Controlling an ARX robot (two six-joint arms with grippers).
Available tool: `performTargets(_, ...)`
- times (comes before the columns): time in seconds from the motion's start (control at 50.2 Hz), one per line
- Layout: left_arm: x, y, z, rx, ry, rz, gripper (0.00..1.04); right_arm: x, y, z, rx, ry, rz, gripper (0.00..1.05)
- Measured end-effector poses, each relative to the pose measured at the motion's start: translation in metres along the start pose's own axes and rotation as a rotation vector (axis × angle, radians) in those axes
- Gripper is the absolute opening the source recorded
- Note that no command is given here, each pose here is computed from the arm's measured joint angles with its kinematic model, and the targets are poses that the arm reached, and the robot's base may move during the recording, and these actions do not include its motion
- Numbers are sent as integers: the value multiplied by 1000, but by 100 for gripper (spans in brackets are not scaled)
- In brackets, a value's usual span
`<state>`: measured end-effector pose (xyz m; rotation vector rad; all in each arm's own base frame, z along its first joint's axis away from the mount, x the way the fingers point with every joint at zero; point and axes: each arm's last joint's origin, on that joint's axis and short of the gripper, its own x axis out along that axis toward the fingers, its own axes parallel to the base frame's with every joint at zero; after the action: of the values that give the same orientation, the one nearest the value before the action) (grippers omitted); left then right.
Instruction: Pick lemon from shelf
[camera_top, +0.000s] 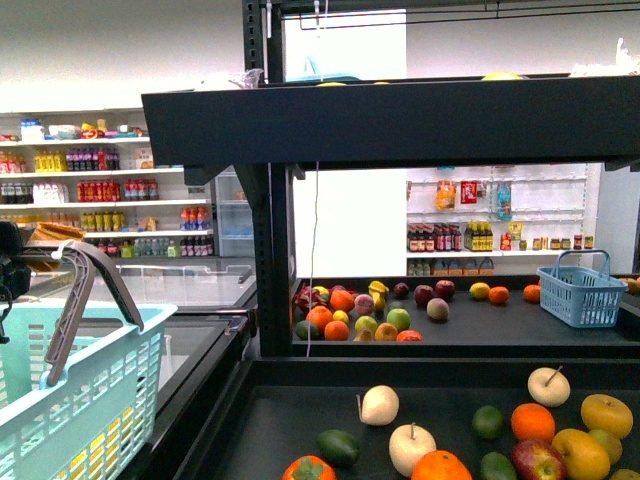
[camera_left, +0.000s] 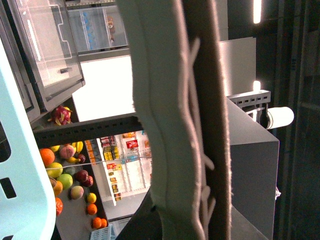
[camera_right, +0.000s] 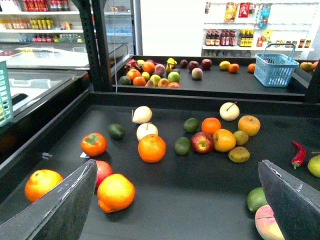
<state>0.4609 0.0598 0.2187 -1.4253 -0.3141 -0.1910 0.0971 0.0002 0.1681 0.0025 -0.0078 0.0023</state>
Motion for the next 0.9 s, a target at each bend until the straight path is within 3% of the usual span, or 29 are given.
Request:
performTargets(0.279,-3,7,2,-13,-2,-6,7,0,0,0,0,0,0,97)
performTargets(0.319,-5,8,3,-11,-1,-6,13,0,0,0,0,0,0,97)
performTargets(0.538,-20,26,5,-4,-1,51,69,0,0,0,0,0,0,97)
performTargets(0.657,-26,26,6,9,14,74,88,0,0,0,0,0,0,97)
performTargets(0.737,-31,21,8,20,17,85,99,0,0,0,0,0,0,97)
performTargets(0.896,-40,0,15,47,5,85,97,0,0,0,0,0,0,97)
